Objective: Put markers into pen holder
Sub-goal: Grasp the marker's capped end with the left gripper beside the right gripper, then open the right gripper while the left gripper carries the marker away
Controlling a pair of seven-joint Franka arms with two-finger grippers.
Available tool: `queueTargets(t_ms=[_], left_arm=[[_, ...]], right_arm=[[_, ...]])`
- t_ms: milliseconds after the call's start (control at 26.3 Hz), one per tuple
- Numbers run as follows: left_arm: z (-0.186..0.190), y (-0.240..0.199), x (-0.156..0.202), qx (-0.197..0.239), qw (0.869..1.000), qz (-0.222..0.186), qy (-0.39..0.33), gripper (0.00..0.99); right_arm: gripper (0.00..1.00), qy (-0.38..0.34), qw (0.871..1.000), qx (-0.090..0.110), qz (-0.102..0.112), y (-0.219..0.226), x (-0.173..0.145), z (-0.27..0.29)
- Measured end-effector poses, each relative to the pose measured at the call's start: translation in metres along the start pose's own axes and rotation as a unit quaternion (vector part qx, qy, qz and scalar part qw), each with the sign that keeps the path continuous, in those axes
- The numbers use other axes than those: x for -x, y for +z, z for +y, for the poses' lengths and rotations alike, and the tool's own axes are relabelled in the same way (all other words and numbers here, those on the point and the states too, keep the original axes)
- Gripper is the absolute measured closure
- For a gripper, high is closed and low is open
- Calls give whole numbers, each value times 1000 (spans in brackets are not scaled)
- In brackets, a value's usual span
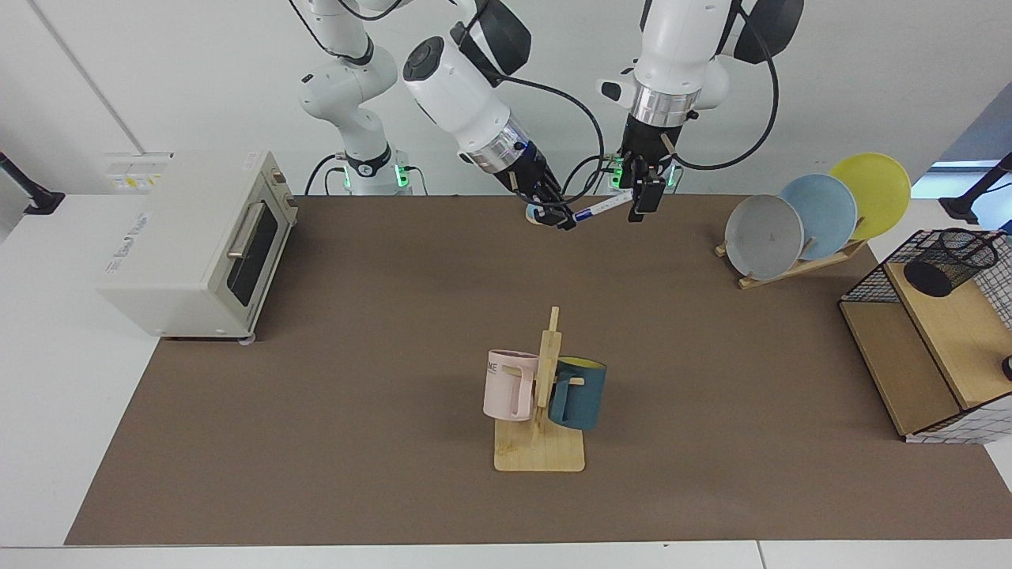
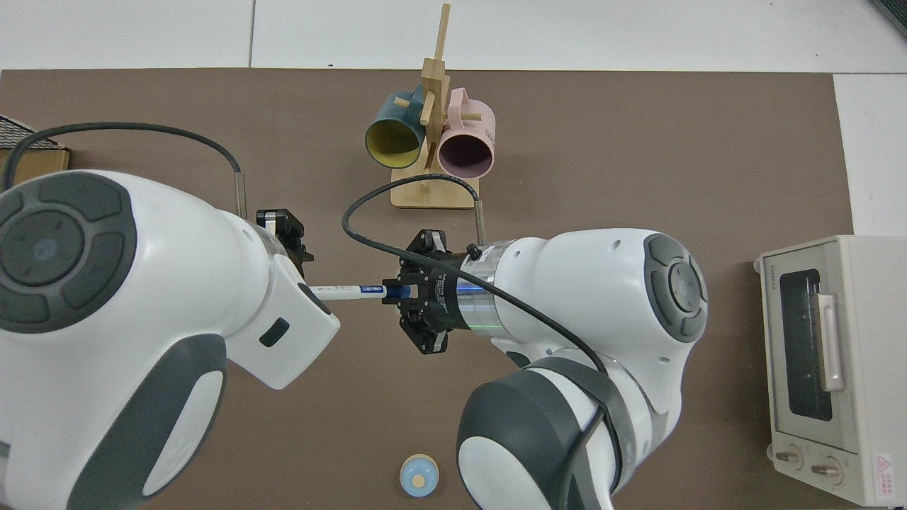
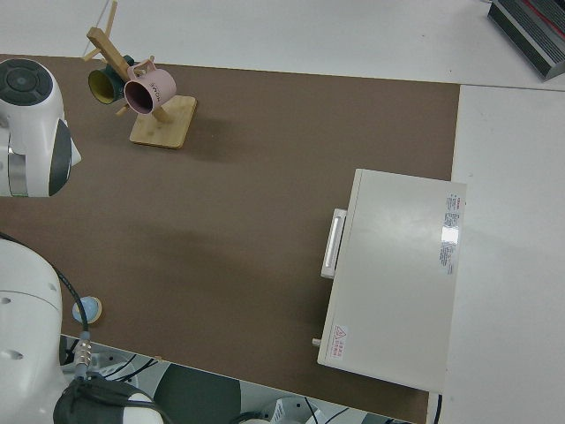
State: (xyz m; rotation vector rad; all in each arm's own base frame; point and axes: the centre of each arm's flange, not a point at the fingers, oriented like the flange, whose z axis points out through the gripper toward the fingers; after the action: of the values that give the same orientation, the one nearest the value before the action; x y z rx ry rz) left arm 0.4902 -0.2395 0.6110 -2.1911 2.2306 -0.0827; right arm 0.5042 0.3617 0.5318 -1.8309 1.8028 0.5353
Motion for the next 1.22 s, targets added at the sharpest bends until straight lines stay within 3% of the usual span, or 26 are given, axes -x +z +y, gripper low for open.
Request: queueTargets(t_ms=[76, 152, 190, 342, 837, 875, 951, 1103, 1217], left_arm=[[1, 1, -4, -1, 1000, 0, -1, 414], [4, 1, -8, -1, 1000, 0, -4, 489], [5, 1, -11, -1, 1000, 0, -6, 599], [9, 0, -20, -6, 1000, -2, -13, 828], [10, 1, -20, -5, 1000, -5, -24, 828], [9, 1, -18, -5, 1000, -5, -28, 828], [6, 2, -11, -3, 999, -5, -38, 828], [-6, 5, 17, 1, 998, -7, -66, 828], [-17, 7, 49, 4, 995, -15, -94, 828]], right_arm=[[819, 0, 1000, 0, 0, 0, 0, 0], [819, 0, 1000, 0, 0, 0, 0, 0], [819, 0, 1000, 0, 0, 0, 0, 0], [819, 0, 1000, 1, 1, 0, -1, 0], [797, 1, 1000, 0, 1, 1, -1, -1], [718, 1, 1000, -1, 2, 1, -2, -1], [652, 2, 1000, -2, 3, 0, -4, -3], [379, 4, 1000, -4, 5, -1, -7, -5], [233, -6, 1000, -9, 18, -3, -11, -8]])
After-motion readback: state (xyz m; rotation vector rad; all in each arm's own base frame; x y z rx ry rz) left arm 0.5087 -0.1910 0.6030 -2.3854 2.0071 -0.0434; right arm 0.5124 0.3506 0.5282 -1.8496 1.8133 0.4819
